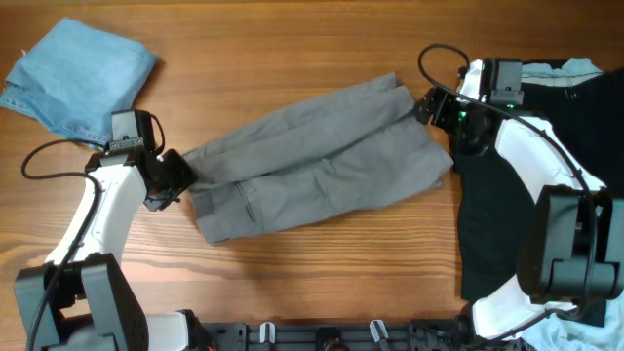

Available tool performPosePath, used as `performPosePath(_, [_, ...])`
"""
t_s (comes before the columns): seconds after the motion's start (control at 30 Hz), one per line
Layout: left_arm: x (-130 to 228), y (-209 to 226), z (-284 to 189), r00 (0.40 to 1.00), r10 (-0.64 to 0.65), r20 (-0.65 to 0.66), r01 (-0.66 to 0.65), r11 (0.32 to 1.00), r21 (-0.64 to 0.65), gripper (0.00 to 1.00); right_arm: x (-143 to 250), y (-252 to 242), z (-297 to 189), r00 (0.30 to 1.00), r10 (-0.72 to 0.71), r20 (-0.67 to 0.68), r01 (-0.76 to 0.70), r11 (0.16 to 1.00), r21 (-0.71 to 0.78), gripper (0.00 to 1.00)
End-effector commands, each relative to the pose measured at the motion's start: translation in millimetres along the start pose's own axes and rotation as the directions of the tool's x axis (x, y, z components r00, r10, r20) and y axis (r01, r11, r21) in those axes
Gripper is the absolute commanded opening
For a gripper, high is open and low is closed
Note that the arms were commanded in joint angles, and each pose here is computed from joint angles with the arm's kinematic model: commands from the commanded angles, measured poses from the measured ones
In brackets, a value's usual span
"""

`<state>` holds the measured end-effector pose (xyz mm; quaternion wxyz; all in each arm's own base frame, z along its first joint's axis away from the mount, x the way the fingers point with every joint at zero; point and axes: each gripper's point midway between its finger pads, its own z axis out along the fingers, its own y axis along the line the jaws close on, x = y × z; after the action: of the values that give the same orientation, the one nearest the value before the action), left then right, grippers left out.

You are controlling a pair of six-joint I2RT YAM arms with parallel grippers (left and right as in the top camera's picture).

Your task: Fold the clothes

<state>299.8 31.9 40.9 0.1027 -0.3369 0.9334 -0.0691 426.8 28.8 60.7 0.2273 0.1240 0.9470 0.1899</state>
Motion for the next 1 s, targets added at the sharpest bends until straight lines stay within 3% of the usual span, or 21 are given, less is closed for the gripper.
performPosePath(0.0, [-19.5,-11.0,-25.4,0.997,0.039,0.061,-0.043,0.997,0.059,0.52,14.8,9.6,-1.9,0.995,-0.072,-0.064,0.068,0.996,-0.061,0.78])
performPosePath(0.03, [-25.7,-15.4,-35.9,0.995,0.042,0.088,-0.048,0.996,0.072,0.55,17.8,9.0,-2.2,0.995,-0.066,-0.076,0.061,0.996,-0.059,0.74])
performPosePath(0.1, [-31.7,-22.7,-55.2,0.990,0.065,0.126,-0.077,0.993,0.091,0.56,23.4,20.1,-3.5,0.993,-0.064,-0.100,0.052,0.991,-0.125,0.55])
performPosePath(0.13, [-28.5,-26.0,-59.6,0.990,0.070,0.121,-0.083,0.990,0.112,0.49,26.3,29.9,-4.8,0.991,-0.072,-0.111,0.051,0.983,-0.179,0.38])
performPosePath(0.2, [-14.9,-31.1,-61.4,0.994,0.080,0.072,-0.089,0.986,0.143,0.11,31.1,37.7,-3.7,0.990,-0.062,-0.128,0.035,0.979,-0.199,0.14])
performPosePath(0.23, [-6.5,-32.9,-60.4,0.994,0.097,0.042,-0.102,0.984,0.147,0.04,33.1,39.3,-1.6,0.989,-0.052,-0.135,0.026,0.981,-0.192,0.08])
performPosePath(0.27, [2.2,-35.7,-58.6,0.990,0.143,0.017,-0.144,0.979,0.146,0.04,34.7,39.7,2.7,0.989,-0.036,-0.142,0.011,0.984,-0.176,0.05])
performPosePath(0.47, [35.9,-47.9,-47.4,0.960,0.273,-0.067,-0.263,0.956,0.131,0.04,60.7,48.9,57.4,0.972,0.070,-0.223,-0.099,0.987,-0.125,0.04])
performPosePath(0.57, [44.8,-55.8,-46.7,0.948,0.311,-0.074,-0.299,0.944,0.138,0.04,63.3,54.4,93.9,0.937,0.252,-0.243,-0.290,0.947,-0.135,0.04])
performPosePath(0.63, [50.4,-60.9,-46.5,0.932,0.355,-0.075,-0.342,0.928,0.145,0.04,13.6,110.3,84.0,0.995,0.073,-0.073,-0.099,0.878,-0.468,0.04])
performPosePath(0.67, [51.4,-61.6,-46.2,0.927,0.368,-0.072,-0.356,0.924,0.140,0.08,-7.1,131.6,70.2,1.000,0.018,0.025,0.000,0.826,-0.564,0.04])
performPosePath(0.73, [51.7,-59.8,-43.3,0.922,0.381,-0.070,-0.372,0.922,0.108,0.29,-65.7,164.3,18.9,0.968,0.019,0.250,0.159,0.725,-0.671,0.04])
performPosePath(0.77, [52.4,-59.9,-42.2,0.920,0.384,-0.072,-0.376,0.921,0.104,0.38,-81.4,166.4,1.3,0.957,0.036,0.286,0.176,0.715,-0.676,0.04])
performPosePath(0.8, [52.8,-59.5,-40.8,0.920,0.383,-0.078,-0.375,0.921,0.102,0.39,-89.1,164.9,-13.0,0.954,0.041,0.297,0.178,0.718,-0.673,0.04])
performPosePath(0.9, [51.6,-59.6,-34.5,0.920,0.383,-0.086,-0.375,0.922,0.096,0.37,-72.5,148.1,-23.8,0.968,-0.029,0.248,0.173,0.795,-0.582,0.04])
performPosePath(0.97, [50.7,-60.9,-25.9,0.918,0.384,-0.097,-0.376,0.922,0.092,0.32,-46.3,117.0,-17.7,0.980,-0.095,0.174,0.159,0.900,-0.406,0.05])
